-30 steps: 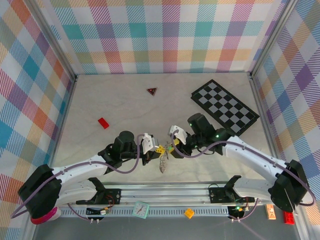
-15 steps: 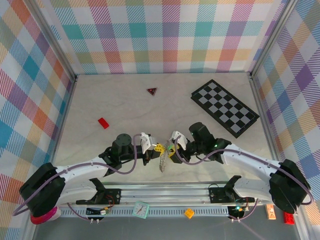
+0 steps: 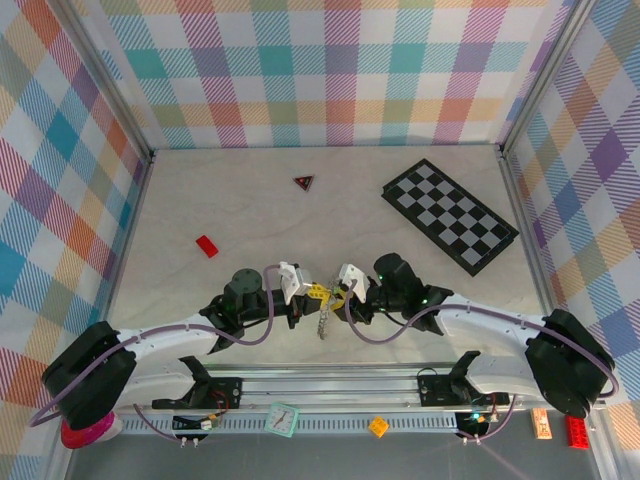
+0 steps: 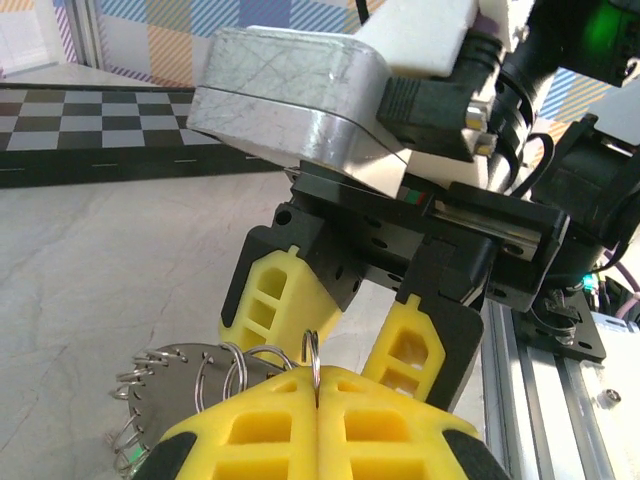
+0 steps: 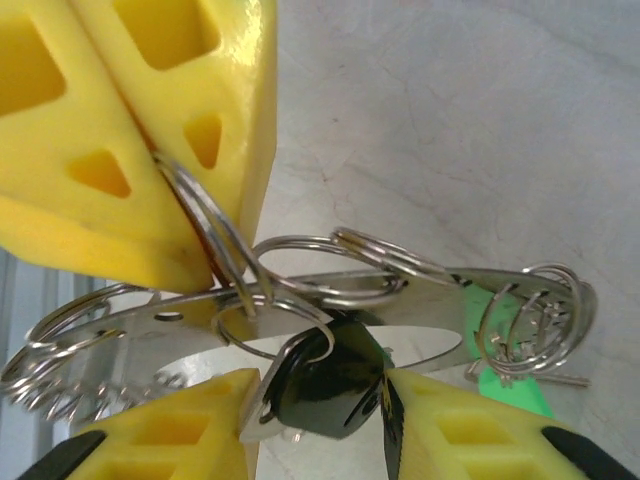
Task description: Put the keys on the keyring
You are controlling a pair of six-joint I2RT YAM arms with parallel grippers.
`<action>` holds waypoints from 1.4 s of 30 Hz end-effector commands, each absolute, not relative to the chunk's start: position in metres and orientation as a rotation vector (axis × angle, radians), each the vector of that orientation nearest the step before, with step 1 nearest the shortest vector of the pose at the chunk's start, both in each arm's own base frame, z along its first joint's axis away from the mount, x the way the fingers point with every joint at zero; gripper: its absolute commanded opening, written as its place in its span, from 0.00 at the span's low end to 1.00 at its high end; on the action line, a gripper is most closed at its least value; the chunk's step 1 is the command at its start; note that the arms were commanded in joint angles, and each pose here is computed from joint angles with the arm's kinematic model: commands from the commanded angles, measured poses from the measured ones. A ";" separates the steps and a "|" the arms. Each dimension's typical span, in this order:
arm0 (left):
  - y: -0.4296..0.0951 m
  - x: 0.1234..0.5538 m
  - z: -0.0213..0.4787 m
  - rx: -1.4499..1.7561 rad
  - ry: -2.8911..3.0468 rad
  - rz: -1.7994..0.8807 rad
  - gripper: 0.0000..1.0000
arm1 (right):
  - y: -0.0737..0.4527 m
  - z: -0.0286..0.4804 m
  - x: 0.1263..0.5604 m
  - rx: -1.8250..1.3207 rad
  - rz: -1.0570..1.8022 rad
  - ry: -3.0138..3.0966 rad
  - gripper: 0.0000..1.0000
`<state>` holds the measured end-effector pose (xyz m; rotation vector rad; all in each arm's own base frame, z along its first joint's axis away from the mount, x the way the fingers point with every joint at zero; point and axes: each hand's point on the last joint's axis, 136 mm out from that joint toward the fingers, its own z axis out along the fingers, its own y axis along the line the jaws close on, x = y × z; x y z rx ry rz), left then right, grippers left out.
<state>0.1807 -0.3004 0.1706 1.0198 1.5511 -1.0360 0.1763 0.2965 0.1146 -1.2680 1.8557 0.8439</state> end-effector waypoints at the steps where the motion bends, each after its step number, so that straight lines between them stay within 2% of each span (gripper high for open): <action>1: -0.302 0.182 0.184 0.987 1.500 -1.044 0.00 | 0.299 0.127 0.182 -1.250 0.797 1.768 0.38; 12: -0.302 0.185 0.183 0.972 1.513 -1.040 0.00 | 0.299 0.131 0.187 -1.232 0.740 1.735 0.40; 16: -0.302 0.186 0.182 0.970 1.518 -1.039 0.00 | 0.302 0.136 0.187 -1.230 0.743 1.703 0.37; 18: -0.302 0.186 0.183 0.967 1.516 -1.037 0.00 | 0.303 0.137 0.187 -1.236 0.741 1.696 0.34; 23: -0.301 0.188 0.184 0.957 1.519 -1.030 0.00 | 0.302 0.136 0.185 -1.248 0.735 1.702 0.18; 30: -0.301 0.186 0.182 0.971 1.521 -1.031 0.00 | 0.297 0.138 0.182 -1.287 0.705 1.723 0.01; 42: -0.301 0.181 0.179 1.037 1.523 -1.010 0.00 | 0.301 0.148 0.179 -1.374 0.714 1.805 0.00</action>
